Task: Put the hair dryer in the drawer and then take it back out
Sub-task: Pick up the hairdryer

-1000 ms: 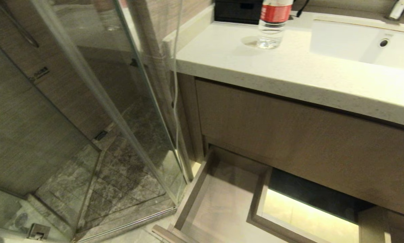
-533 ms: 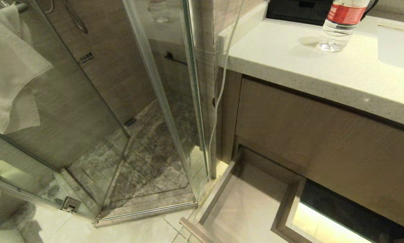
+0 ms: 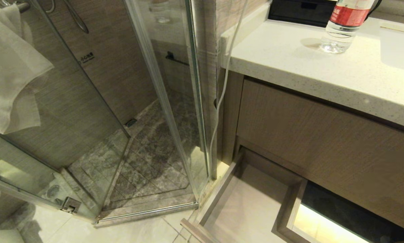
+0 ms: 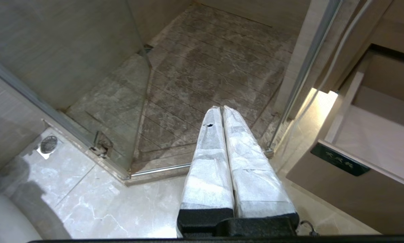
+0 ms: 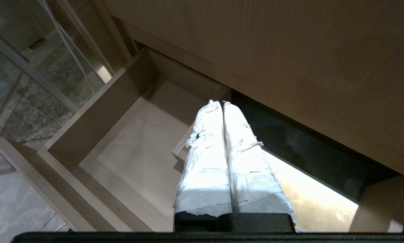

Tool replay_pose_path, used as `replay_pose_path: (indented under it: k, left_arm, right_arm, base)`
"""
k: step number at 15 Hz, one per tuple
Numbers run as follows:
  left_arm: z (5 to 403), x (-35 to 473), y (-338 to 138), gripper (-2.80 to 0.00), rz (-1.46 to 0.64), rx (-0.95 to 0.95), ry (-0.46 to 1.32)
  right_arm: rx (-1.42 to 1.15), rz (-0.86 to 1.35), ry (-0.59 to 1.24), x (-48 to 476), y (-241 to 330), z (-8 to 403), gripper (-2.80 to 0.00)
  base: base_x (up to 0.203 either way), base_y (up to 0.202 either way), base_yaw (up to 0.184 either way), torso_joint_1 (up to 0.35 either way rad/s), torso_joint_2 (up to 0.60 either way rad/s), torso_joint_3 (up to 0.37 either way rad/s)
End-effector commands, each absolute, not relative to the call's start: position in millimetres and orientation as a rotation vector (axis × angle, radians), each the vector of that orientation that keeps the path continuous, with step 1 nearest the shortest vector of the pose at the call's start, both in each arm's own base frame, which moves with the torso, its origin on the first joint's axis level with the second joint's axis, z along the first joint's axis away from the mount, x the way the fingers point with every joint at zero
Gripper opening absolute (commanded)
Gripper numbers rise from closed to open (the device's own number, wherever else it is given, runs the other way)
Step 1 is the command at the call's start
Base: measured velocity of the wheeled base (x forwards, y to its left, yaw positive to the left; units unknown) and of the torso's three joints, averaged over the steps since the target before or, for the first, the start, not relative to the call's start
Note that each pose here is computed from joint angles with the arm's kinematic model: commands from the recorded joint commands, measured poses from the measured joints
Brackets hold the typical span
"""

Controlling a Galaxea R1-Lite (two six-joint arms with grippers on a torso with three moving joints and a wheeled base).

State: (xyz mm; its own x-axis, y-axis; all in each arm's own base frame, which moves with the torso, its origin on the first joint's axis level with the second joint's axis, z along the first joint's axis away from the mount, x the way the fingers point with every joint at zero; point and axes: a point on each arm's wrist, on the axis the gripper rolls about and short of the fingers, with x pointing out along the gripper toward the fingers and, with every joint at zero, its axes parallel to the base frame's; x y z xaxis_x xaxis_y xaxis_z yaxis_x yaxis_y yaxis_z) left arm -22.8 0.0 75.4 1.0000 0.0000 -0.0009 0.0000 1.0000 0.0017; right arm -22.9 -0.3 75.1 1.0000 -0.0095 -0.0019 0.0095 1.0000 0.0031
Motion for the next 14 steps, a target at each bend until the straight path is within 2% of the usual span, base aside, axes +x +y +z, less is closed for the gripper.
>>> replay_pose_path:
  k: [1, 7, 14]
  left_arm:
    - [75.3, -22.8, 0.0, -2.8, 0.0, 0.002, 0.002]
    - [75.3, -22.8, 0.0, -2.8, 0.0, 0.002, 0.002]
    - [75.3, -22.8, 0.0, -2.8, 0.0, 0.002, 0.002]
  right_arm:
    - [0.003, -0.009, 0.003, -22.8, -0.3, 75.2, -2.8]
    - [0.006, -0.008, 0.002, -22.8, -0.4, 75.3, -2.8]
    - [0.005, -0.009, 0.002, -22.8, -0.3, 75.3, -2.8]
  base:
    - [0.0, 0.0, 0.0, 0.0, 0.0, 0.0]
    - [0.001, -0.001, -0.011, 0.0, 0.0, 0.0]
    - [0.004, 0.008, -0.174, 0.001, 0.0, 0.003]
